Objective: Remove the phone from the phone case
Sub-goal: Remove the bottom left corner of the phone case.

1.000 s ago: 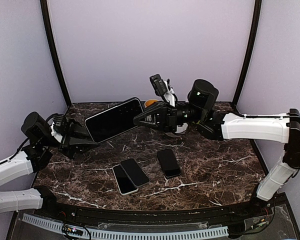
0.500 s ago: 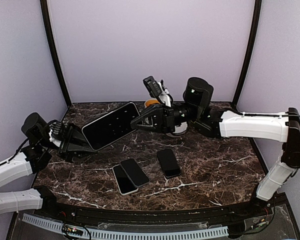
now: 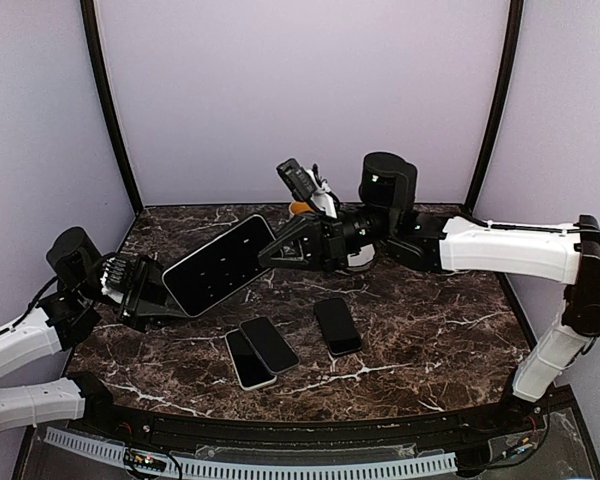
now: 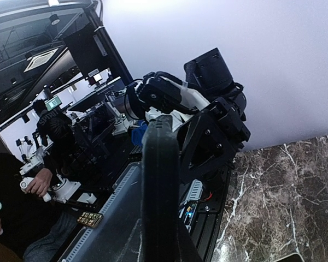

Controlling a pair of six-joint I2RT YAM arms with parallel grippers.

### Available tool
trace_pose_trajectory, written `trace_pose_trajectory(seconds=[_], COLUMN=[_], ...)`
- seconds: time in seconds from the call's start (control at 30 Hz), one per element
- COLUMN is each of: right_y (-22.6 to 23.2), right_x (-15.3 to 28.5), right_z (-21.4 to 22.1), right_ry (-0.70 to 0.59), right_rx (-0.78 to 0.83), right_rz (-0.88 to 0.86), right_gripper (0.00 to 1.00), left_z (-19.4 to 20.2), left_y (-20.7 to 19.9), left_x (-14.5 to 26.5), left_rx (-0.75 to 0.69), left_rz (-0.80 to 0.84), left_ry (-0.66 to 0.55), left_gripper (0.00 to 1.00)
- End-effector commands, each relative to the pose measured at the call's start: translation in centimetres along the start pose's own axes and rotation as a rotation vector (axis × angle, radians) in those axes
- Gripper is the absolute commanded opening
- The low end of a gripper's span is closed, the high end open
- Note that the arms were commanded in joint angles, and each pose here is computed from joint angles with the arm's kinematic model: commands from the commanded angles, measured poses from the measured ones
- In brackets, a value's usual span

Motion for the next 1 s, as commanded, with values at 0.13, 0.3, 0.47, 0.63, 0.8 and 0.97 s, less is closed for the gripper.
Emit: trace_pose_trajectory(seconds=[0.13,0.3,0.47,0.63,0.8,0.97], right_y=[1.5,1.6,1.9,2.1,2.2,1.9], right_x=[-0.1,2.0,4.6,6.5,7.4,7.5], right_z=[-1.4,-2.3,-2.1,-0.9,0.3,1.3], right_ry=[0.023,0.022,0.055,0.097,0.143,0.141], right_rx=[0.103,0.172,0.299,0.454,0.602,0.722], right_rz=[0.059,0.134,0.249,0.387,0.456,0.490], right_gripper=[0.00,0.00,0.00,0.00,0.00,0.00], left_z=[0.0,0.7,1.4,1.5,1.6,1.9], left_y=[0.3,0.5,1.4,1.9,1.9,1.5], left_x=[0.4,0.6,1.0,1.2,1.1,0.9], left_rx=[-0.066,-0.070,-0.083,-0.097,-0.092,-0.074], left_rz=[-0.097,-0.150,-0.250,-0.303,-0.292,-0.246], left_ry=[0.041,0.095,0.150,0.170,0.168,0.148], left_gripper=[0.62,0.63,0.61,0.58,0.56,0.53])
Point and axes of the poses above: each gripper's point midway between its finger pads, its own x axis back along the fingers, its own y axis along the line the jaws close on, z = x × y, the point moved 6 cm from there along x, back along the fingers, and after that the axes turned 9 degrees about x, right-handed, at the moved point
